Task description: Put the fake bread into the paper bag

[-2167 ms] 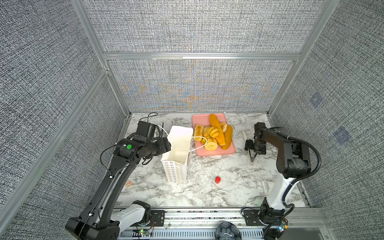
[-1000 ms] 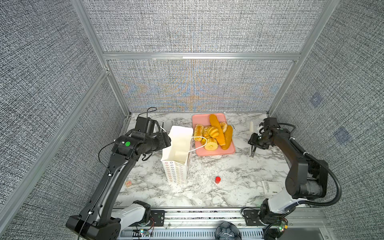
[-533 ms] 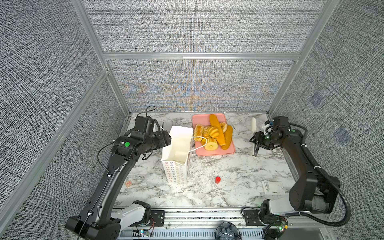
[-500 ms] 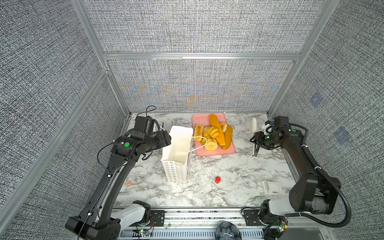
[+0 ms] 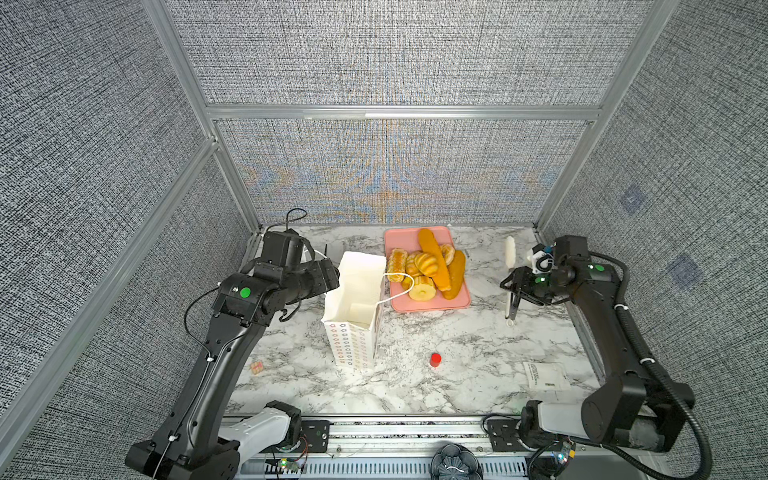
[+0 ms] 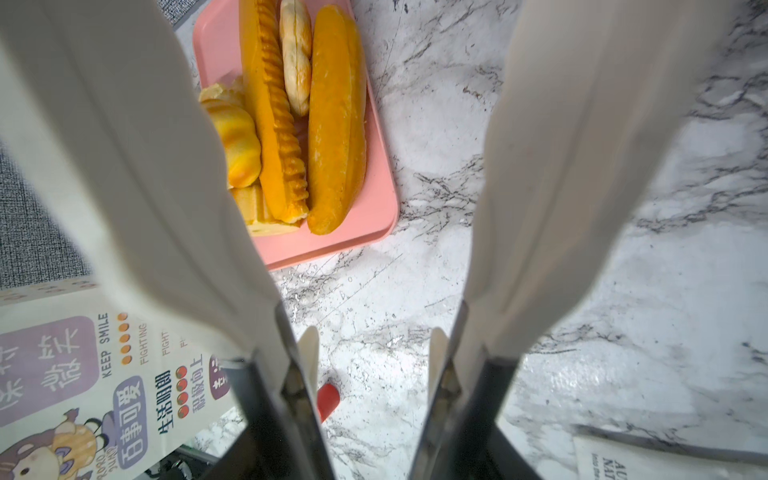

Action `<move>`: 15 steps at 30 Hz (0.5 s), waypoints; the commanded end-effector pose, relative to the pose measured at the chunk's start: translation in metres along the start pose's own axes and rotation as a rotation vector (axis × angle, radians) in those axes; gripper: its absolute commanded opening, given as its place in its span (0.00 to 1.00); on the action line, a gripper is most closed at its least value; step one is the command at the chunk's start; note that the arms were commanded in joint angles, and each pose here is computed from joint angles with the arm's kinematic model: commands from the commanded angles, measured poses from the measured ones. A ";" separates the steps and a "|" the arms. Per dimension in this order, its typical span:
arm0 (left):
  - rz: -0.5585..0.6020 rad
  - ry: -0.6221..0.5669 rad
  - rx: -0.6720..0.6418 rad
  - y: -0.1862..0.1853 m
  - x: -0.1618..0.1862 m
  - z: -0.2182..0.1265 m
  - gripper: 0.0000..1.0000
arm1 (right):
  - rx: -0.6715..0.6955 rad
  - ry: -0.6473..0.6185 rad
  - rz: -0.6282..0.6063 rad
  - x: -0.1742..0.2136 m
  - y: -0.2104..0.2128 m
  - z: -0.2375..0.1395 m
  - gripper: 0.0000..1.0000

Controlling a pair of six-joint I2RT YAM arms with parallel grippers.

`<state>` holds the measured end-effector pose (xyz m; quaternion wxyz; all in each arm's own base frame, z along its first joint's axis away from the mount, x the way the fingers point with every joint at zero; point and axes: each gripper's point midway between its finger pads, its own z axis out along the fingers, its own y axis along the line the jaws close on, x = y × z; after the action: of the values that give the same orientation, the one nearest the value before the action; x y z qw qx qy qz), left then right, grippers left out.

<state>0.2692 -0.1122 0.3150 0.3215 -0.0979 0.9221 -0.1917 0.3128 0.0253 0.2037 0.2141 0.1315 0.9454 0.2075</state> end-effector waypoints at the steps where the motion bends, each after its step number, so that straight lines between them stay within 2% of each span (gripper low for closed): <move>1: 0.011 -0.015 -0.021 0.003 -0.004 -0.002 0.85 | 0.033 0.064 0.003 0.021 -0.006 0.000 0.53; 8: 0.011 -0.023 -0.016 0.001 -0.007 0.000 0.85 | 0.244 0.169 0.028 0.050 -0.048 0.023 0.51; 15: 0.001 -0.041 -0.018 0.002 -0.010 -0.001 0.85 | 0.342 0.251 -0.104 0.074 -0.043 0.050 0.51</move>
<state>0.2725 -0.1103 0.3156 0.3253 -0.1012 0.9219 -0.1845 0.2646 0.0302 0.1197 0.0782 0.0995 0.9888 0.0794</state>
